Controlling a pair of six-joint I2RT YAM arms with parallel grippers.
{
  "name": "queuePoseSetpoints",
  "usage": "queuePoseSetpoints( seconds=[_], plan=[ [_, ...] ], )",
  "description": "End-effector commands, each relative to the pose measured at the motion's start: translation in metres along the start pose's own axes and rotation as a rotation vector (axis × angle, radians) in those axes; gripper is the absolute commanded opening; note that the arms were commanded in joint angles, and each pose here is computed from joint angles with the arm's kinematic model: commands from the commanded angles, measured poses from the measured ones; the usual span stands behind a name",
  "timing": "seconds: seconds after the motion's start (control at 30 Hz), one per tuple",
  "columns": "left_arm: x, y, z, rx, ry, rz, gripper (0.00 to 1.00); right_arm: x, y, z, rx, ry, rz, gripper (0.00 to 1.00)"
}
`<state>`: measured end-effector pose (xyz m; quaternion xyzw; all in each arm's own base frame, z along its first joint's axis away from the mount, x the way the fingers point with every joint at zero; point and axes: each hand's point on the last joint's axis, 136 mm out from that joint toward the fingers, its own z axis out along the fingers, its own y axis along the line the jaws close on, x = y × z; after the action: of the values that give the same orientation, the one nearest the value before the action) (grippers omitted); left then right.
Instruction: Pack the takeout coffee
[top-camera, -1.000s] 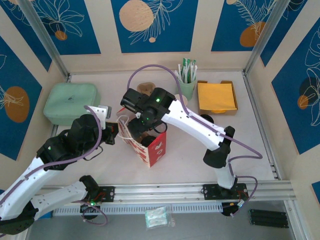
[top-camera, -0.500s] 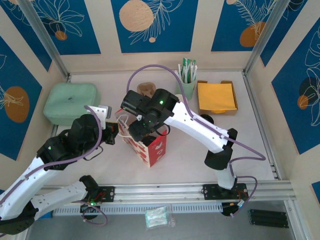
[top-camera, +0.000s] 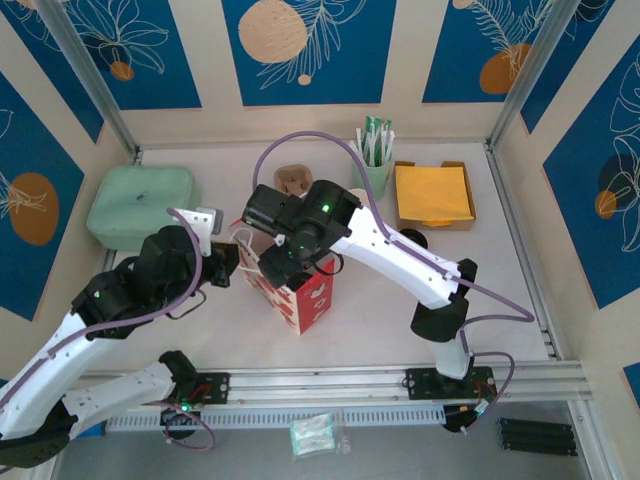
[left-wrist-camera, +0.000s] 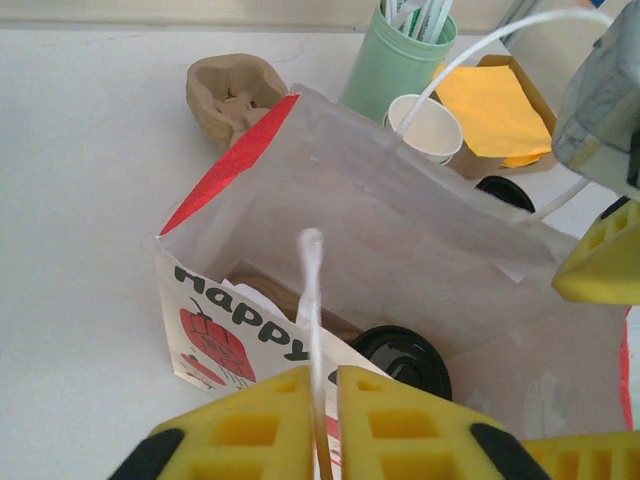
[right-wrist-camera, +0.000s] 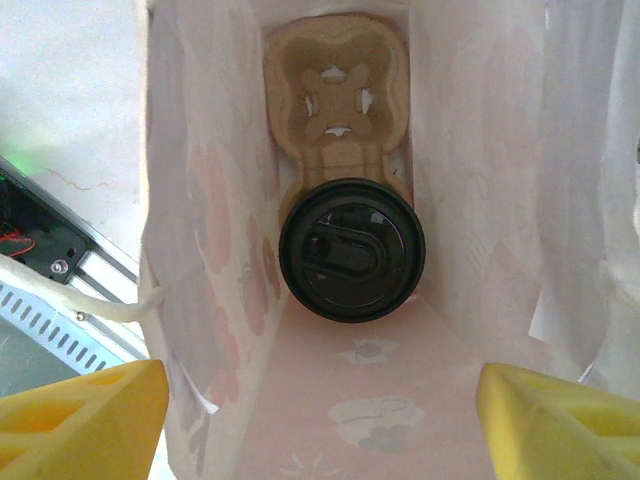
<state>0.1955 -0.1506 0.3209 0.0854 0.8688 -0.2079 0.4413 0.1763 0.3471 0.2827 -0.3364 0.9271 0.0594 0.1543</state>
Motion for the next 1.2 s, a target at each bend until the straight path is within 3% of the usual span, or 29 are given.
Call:
queuePoseSetpoints(
  seconds=[0.0,0.67,1.17],
  plan=[
    [-0.011,-0.004,-0.009,0.022,-0.028,-0.014,0.19,0.005,-0.004,-0.022,-0.003,-0.035,-0.009,0.81],
    [-0.037,-0.014,-0.031,0.063,-0.079,0.004,0.51,0.001,-0.007,-0.052,-0.031,-0.12,-0.008,0.81],
    [-0.073,-0.039,-0.041,0.126,-0.115,0.047,0.65,-0.019,-0.021,-0.103,-0.094,-0.332,0.015,0.81]
  ],
)
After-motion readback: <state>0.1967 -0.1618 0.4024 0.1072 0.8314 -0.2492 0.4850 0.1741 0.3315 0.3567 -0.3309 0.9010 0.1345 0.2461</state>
